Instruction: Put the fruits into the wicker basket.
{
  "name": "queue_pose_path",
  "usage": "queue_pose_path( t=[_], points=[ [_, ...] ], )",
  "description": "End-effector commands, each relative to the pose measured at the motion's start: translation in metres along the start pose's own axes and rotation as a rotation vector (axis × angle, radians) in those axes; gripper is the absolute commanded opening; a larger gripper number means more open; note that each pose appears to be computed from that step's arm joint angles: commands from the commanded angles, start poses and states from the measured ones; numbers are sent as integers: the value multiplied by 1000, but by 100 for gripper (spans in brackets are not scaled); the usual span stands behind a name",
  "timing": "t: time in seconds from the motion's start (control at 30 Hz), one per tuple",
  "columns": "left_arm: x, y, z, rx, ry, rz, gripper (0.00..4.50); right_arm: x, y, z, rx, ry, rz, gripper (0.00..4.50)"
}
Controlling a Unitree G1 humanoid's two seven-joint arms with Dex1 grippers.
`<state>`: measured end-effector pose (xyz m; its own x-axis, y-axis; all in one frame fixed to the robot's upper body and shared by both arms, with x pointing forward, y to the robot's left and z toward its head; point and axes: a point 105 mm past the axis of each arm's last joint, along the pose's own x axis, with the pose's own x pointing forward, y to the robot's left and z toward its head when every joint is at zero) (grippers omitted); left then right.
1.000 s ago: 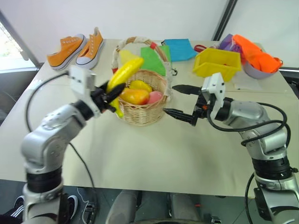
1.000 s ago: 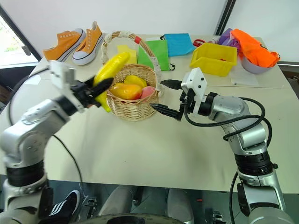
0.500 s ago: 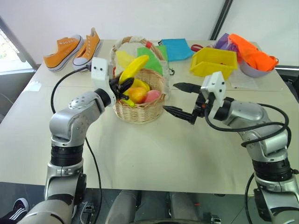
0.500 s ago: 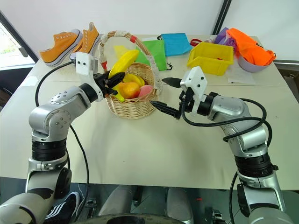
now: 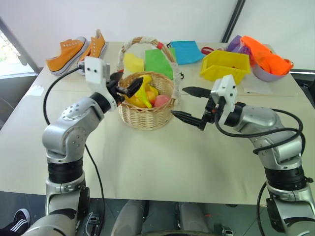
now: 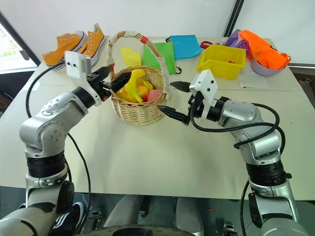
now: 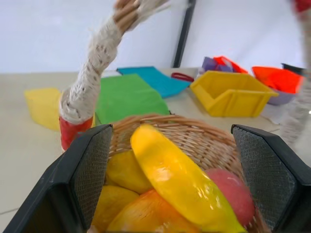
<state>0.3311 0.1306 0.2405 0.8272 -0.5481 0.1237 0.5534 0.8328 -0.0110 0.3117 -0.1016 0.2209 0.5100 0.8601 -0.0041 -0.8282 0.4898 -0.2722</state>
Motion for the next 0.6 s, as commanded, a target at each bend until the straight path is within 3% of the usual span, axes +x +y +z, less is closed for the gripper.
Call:
queue_pose_path(
  t=[0.03,0.23,0.4,0.6],
  points=[
    [-25,-12,28,92,-117,-85,416,1,-13,16,-45,-63,-69,450],
    [-88,-1,15,203,-83,-109,416,2,-32,10,68,-100,-254,450],
    [-133,19,-1,160,-74,-72,416,12,-24,-3,164,-106,-338,450],
    [-152,29,-8,171,-96,-25,416,32,-27,-8,190,-111,-460,450]
  ],
)
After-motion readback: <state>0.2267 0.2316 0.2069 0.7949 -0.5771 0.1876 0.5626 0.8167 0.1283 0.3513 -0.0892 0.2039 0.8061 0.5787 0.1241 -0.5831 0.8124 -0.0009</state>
